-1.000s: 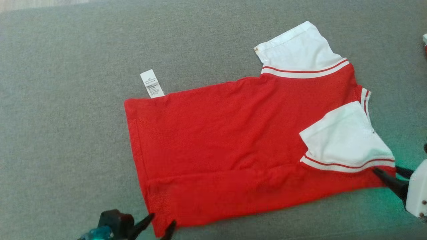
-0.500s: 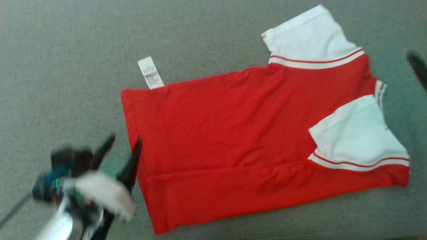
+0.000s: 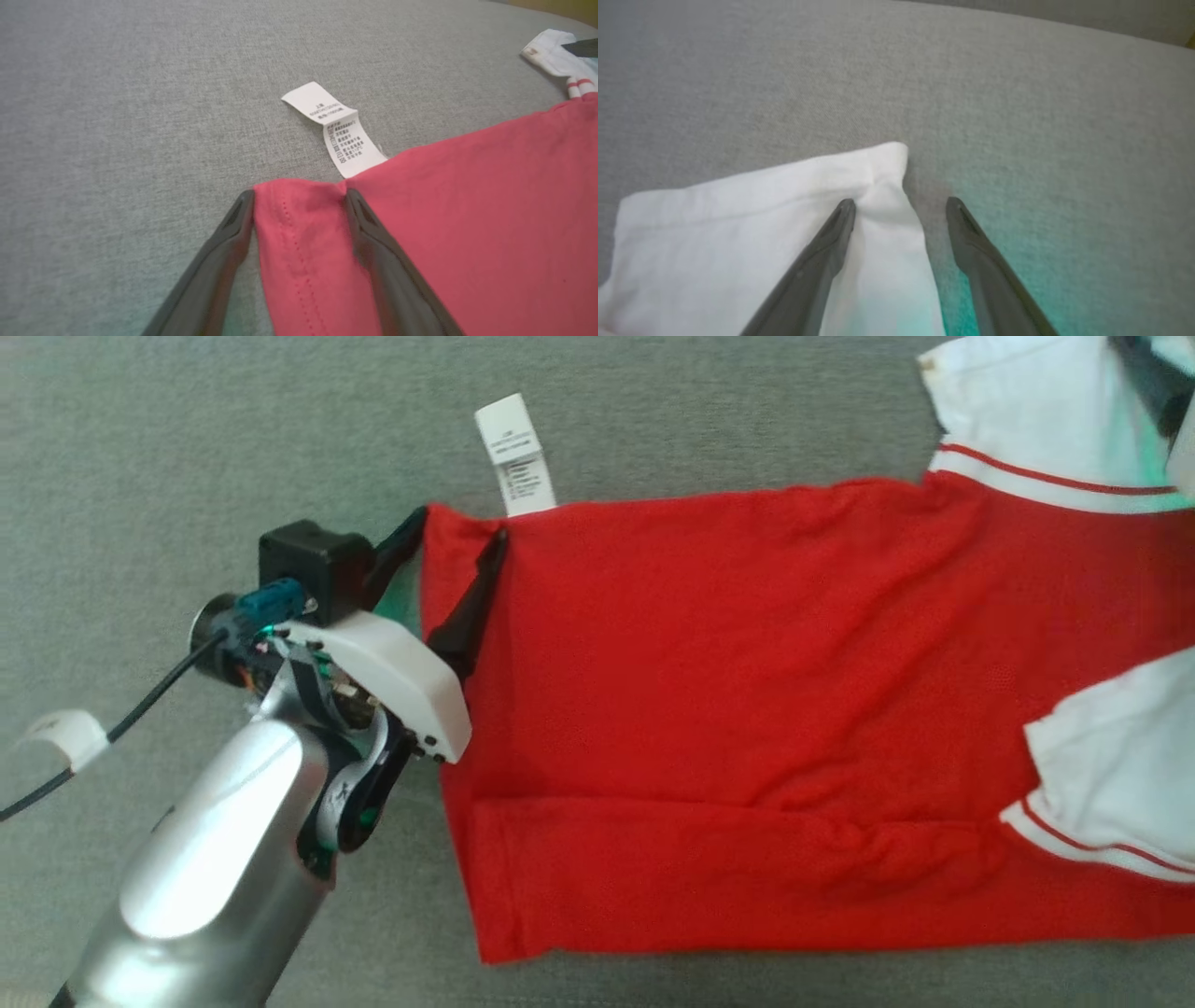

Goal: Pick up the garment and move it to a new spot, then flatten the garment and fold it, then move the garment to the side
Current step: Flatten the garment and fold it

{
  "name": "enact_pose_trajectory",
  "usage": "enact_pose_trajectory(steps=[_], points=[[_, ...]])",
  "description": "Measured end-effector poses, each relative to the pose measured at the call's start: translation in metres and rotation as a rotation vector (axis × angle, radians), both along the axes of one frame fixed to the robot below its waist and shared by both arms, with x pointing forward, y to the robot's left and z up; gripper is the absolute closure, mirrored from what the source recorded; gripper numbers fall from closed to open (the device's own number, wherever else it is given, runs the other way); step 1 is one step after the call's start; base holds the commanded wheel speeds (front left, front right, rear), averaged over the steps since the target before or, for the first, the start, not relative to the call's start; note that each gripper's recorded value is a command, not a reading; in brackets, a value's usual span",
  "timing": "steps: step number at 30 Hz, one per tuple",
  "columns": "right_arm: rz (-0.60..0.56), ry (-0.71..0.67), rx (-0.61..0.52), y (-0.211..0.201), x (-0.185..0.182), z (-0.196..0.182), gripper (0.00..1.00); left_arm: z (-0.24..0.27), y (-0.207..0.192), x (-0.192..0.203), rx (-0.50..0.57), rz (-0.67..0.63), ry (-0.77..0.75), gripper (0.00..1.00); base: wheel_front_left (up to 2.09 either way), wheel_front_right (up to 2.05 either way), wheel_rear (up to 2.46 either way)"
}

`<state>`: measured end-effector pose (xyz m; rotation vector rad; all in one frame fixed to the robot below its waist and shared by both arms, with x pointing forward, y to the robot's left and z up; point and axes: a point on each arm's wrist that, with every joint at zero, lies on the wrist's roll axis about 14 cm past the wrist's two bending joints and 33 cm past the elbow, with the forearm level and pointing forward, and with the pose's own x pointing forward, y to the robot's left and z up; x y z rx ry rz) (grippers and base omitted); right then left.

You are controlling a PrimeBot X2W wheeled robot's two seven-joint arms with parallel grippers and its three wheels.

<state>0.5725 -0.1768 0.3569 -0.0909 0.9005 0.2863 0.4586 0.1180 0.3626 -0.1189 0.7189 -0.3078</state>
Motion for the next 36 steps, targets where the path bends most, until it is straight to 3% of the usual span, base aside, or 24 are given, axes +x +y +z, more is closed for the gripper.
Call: enact_pose_trajectory(steps=[4,16,17,18,25,30,36], points=[[0.025,-0.014,0.014,0.014,0.014,0.001,0.0,-0.001,0.004,-0.001,0.003,0.003,-0.001,0.0,0.0,0.0,0.0],[0.069,0.032,0.055,0.028,0.003,0.001,0.0,0.001,0.004,-0.003,0.0,-0.014,0.029,0.0,0.0,0.0,0.0],[0.077,0.035,0.052,0.029,0.002,0.001,0.03,0.0,0.003,-0.004,0.001,-0.021,0.033,0.04,0.0,0.0,0.0],[0.083,0.035,0.051,0.03,0.001,0.001,1.0,0.001,0.002,-0.004,-0.001,-0.03,0.034,1.0,0.0,0.0,0.0],[0.064,-0.08,0.105,0.032,0.012,0.013,1.0,0.005,0.001,0.0,-0.006,-0.029,0.004,1.0,0.0,0.0,0.0],[-0.008,-0.201,0.155,0.018,0.033,0.051,1.0,0.03,0.006,0.018,-0.049,0.042,-0.095,1.0,0.0,0.0,0.0],[0.019,-0.253,0.203,0.018,0.012,0.079,1.0,0.059,-0.008,0.01,-0.141,0.051,-0.169,1.0,0.0,0.0,0.0]])
